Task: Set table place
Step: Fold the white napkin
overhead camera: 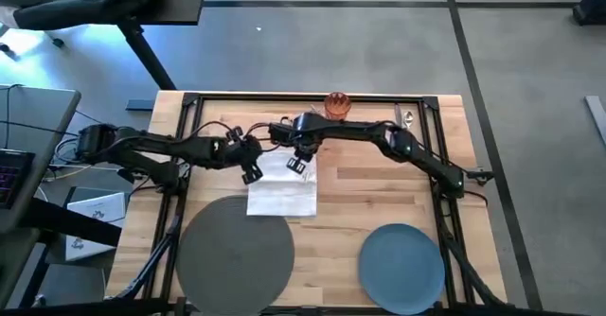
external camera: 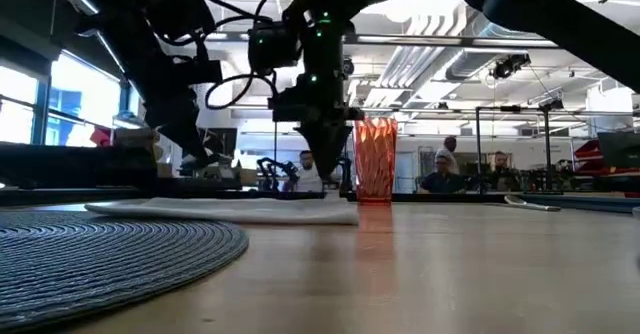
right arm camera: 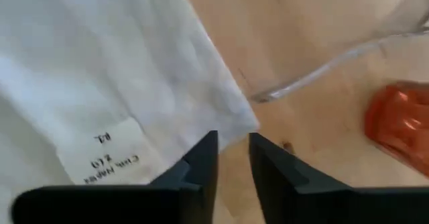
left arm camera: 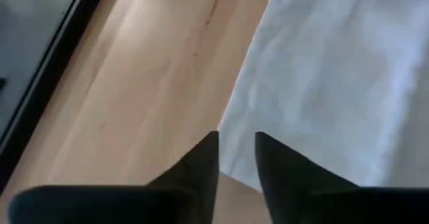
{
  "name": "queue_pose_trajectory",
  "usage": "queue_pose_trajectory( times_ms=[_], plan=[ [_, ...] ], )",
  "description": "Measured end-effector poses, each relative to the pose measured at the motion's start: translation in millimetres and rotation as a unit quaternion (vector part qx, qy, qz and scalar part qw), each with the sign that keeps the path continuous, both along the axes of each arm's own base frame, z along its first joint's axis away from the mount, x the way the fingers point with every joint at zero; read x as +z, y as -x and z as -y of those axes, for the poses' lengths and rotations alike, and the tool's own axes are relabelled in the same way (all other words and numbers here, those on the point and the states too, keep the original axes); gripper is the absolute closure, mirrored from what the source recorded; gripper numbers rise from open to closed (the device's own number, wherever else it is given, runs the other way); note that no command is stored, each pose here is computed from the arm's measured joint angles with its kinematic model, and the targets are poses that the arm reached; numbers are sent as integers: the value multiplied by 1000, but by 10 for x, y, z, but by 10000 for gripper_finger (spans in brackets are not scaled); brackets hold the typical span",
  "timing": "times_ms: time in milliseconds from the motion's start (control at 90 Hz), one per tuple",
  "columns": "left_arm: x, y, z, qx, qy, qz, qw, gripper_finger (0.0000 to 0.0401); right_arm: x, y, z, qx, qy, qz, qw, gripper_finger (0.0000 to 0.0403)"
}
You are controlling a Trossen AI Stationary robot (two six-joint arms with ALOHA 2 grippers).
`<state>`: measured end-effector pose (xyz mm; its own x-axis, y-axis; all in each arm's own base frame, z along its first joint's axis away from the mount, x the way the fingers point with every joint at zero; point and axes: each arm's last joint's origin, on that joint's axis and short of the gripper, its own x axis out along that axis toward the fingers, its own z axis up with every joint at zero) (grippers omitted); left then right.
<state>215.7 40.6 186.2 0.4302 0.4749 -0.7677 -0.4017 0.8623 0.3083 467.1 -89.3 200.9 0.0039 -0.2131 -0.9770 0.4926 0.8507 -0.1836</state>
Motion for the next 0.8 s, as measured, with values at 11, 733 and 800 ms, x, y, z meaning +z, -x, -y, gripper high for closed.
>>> queue_pose_trajectory(
  times_ms=[11,733,800],
  plan=[
    [14,1,0,0,0,0,1000,298,15,6,2,0,1,0,1000,299],
    [-364,148,166,-155,149,-54,975,283,155,254,-340,299,-199,64,931,227],
    [-389,158,170,-157,154,-50,974,283,78,347,-366,288,-190,86,934,237]
  ],
)
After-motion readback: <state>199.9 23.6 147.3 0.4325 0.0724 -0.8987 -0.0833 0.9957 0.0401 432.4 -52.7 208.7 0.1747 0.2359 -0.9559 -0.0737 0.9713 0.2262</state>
